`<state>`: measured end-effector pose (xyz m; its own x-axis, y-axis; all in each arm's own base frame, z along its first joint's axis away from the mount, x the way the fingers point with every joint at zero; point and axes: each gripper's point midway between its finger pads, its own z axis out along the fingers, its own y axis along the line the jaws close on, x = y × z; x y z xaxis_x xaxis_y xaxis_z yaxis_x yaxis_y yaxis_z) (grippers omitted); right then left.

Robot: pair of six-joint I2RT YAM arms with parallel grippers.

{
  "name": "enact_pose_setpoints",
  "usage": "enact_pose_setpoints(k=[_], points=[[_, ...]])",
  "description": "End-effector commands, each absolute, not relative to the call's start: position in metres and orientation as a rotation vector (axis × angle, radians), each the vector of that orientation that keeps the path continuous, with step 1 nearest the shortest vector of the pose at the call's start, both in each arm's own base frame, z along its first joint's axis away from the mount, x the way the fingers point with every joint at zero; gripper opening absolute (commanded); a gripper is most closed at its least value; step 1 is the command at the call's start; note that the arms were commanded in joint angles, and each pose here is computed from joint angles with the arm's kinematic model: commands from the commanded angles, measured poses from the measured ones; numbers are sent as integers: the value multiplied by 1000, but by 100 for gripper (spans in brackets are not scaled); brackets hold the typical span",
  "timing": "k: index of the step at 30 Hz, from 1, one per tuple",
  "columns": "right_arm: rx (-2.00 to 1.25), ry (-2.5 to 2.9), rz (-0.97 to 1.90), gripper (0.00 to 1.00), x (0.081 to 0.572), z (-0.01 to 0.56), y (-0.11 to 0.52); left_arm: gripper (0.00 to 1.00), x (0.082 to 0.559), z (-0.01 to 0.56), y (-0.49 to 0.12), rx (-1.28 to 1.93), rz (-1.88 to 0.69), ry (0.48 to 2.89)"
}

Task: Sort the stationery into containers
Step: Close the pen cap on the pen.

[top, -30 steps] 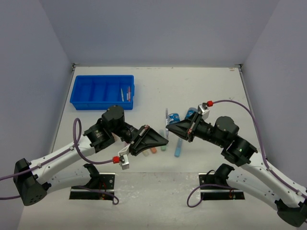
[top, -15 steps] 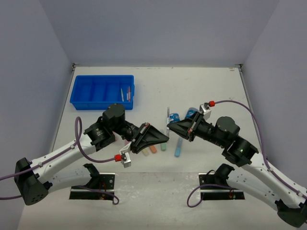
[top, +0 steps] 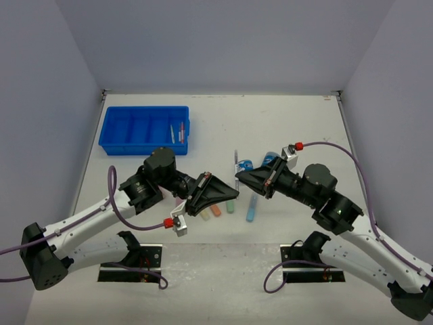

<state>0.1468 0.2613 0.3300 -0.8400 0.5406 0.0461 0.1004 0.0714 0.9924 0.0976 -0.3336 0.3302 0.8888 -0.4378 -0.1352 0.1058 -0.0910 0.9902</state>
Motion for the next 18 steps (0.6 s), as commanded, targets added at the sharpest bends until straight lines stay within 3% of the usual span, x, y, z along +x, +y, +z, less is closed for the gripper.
enact_pose_setpoints(k=[1, 16, 18], points=[[639, 2036, 1917, 0, 139, 334, 269, 4, 117, 344, -337, 1563, -343, -254], [751, 2029, 1912, 0, 144, 324, 264, 19, 120, 333, -330, 1549, -326, -172], [758, 2026, 1909, 0, 144, 324, 264, 25, 120, 334, -330, 1542, -324, -173]])
